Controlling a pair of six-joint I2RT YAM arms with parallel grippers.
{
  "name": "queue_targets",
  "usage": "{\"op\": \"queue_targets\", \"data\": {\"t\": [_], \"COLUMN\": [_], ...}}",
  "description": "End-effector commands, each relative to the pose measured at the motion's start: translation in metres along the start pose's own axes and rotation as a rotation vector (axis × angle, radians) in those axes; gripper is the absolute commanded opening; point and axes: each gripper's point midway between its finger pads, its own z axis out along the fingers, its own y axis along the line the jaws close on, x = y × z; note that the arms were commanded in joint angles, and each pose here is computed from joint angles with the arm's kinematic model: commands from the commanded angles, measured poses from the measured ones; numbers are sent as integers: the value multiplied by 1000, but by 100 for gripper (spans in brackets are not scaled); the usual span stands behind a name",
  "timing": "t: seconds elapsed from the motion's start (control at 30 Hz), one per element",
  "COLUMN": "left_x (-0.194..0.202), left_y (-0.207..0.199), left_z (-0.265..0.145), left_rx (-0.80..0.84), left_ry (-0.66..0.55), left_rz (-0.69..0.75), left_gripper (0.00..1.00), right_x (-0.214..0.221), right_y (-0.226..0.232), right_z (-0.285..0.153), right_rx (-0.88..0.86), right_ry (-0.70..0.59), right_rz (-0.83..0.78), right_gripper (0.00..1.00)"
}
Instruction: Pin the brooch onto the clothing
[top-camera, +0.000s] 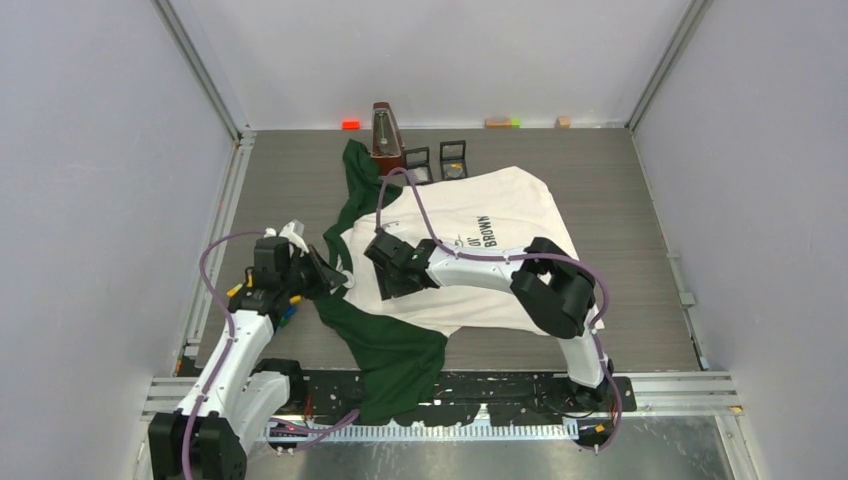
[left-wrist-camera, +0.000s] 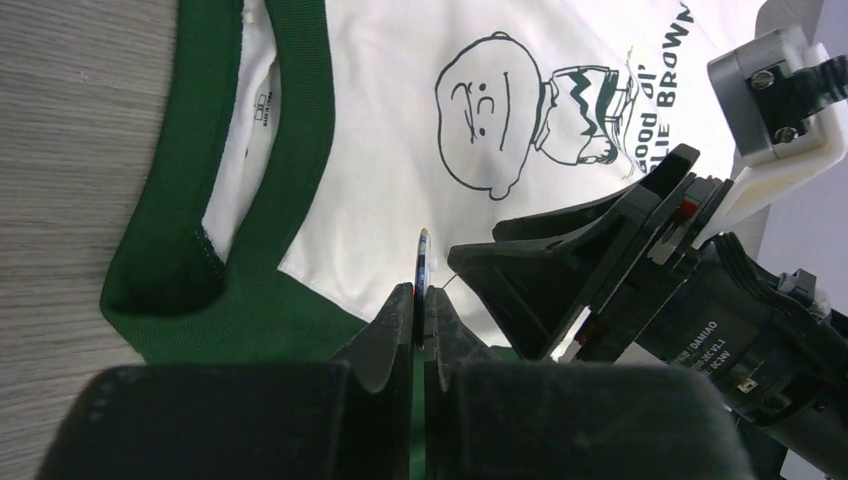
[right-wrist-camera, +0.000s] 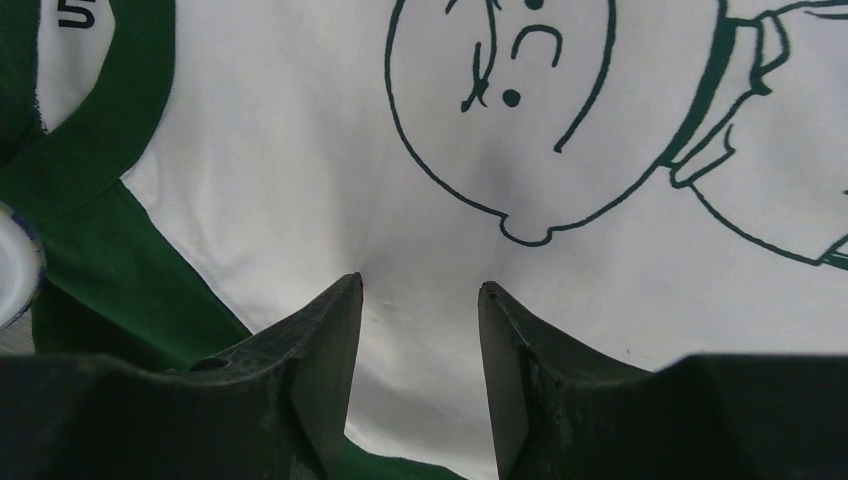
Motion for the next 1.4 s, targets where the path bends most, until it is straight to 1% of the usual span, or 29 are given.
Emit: {"op": "queue_targets", "data": {"t": [0.0, 0.27, 0.4, 0.57, 0.7, 0.77, 0.83, 0.87, 0.9, 1.03, 1.2, 1.37], "left_x": [-3, -3, -2, -2, 1, 3, 5, 5, 6, 7, 19, 32], "left_y": [2, 3, 3, 3, 5, 6, 8, 8, 8, 15, 20, 8], "left_z": [0, 1, 2, 2, 3, 3, 4, 4, 4, 4, 15, 31], "left_rx": [-13, -12, -8, -5, -7, -11, -14, -13, -12, -37, -41, -41], "left_ry": [-26, -29, -28, -27, -22, -17, -11, -8, -7, -9, 4, 9], "left_rz": [-4, -10, -13, -13, -13, -13, -12, -10, -4, 34, 44, 91], "left_gripper": [0, 0, 0, 0, 0, 0, 0, 0, 0, 0, 0, 0], "right_x": [-12, -1, 3, 7, 11, 13, 14, 14, 15, 13, 4, -5], "right_y": [18, 28, 25, 27, 22, 21, 21, 21, 21, 24, 34, 39], "right_z": [2, 4, 7, 6, 11, 12, 14, 15, 15, 13, 6, 0], "right_rx": [-34, -31, 7, 8, 31, 36, 38, 39, 39, 19, -51, -142], "right_ry": [-31, -18, -13, -12, -4, 3, 7, 7, 9, 1, -47, -102], "right_rz": [-20, -54, -73, -83, -78, -75, -72, -73, -73, -66, -30, 52], "right_gripper": [51, 48, 44, 41, 36, 32, 23, 22, 17, 2, 1, 1]}}
